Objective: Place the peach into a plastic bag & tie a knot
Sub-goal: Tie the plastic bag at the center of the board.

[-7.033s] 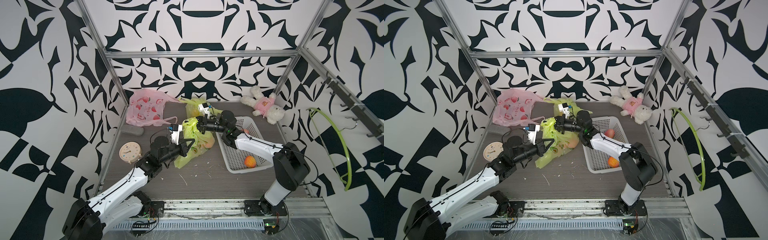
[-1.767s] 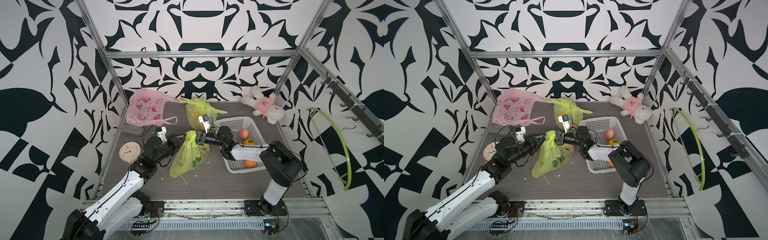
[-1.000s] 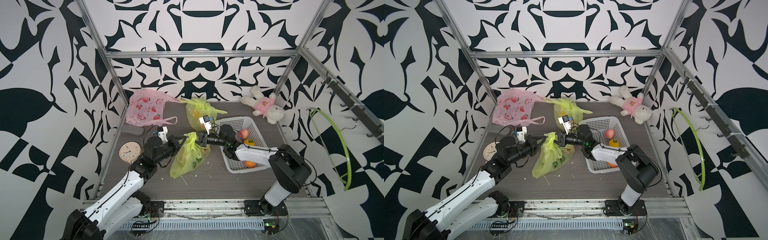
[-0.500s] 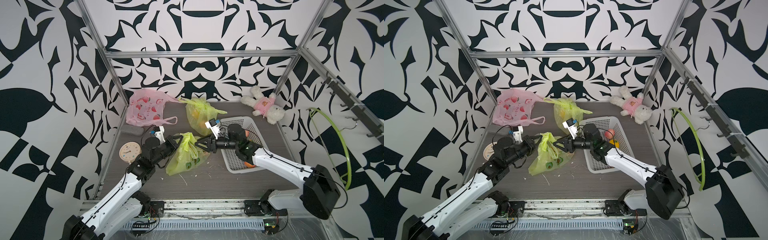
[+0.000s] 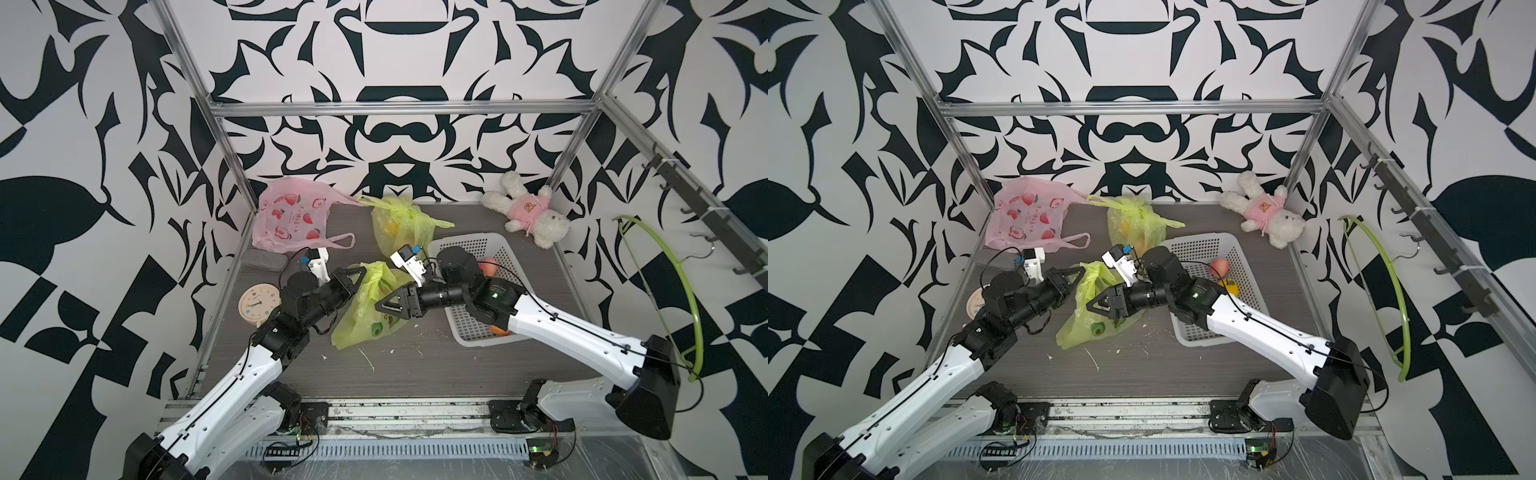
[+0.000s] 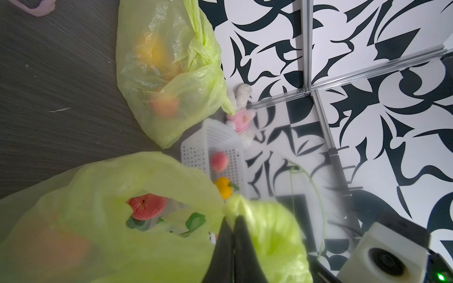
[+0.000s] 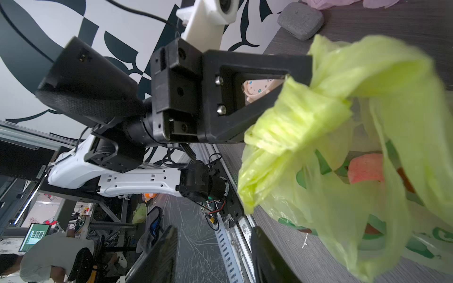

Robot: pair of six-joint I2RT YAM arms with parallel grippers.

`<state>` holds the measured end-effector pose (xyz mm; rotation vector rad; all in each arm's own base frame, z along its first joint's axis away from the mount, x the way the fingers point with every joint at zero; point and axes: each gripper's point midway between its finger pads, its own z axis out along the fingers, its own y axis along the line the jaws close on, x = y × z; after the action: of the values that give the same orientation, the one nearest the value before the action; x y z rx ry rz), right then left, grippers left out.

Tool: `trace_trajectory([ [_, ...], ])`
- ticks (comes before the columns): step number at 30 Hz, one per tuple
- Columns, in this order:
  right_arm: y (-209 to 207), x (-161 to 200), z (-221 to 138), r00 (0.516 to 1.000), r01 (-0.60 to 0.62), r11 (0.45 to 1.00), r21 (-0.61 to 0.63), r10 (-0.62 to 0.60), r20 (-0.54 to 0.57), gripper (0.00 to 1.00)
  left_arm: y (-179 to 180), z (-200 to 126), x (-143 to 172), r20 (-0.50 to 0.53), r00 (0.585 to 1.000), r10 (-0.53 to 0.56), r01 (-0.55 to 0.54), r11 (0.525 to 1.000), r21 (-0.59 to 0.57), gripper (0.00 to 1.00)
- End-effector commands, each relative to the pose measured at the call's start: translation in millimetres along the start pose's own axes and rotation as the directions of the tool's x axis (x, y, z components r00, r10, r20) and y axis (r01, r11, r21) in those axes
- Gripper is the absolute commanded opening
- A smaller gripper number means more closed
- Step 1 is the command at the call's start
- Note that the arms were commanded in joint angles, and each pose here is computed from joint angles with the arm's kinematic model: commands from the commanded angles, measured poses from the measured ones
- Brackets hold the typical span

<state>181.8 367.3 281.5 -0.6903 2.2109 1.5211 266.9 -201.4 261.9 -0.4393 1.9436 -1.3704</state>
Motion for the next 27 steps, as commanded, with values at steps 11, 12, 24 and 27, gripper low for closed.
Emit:
trace_trajectory([
  [11,-5.0,-27.0,14.0,0.999,-0.03,0.999,0.037,0.029,0.029,0.52,-10.4,-1.8,1.1,-0.017,1.0,0.014,-0.013,0.999,0.035,0.0],
  [12,-4.2,-28.2,15.2,0.999,-0.03,0.999,0.033,0.029,0.028,0.5,-9.3,-1.4,1.5,-0.018,1.0,0.012,-0.011,0.999,0.032,0.0],
  [24,-3.9,-21.2,12.3,1.0,-0.028,0.999,0.03,0.028,0.014,0.0,-9.7,-5.4,-5.1,0.004,0.998,0.056,-0.056,0.998,-0.007,0.0],
  [27,-16.6,-4.7,1.2,0.999,-0.04,0.996,0.078,0.038,0.029,0.0,-14.4,-14.4,-27.6,0.033,0.992,0.119,-0.116,0.991,-0.071,0.0],
])
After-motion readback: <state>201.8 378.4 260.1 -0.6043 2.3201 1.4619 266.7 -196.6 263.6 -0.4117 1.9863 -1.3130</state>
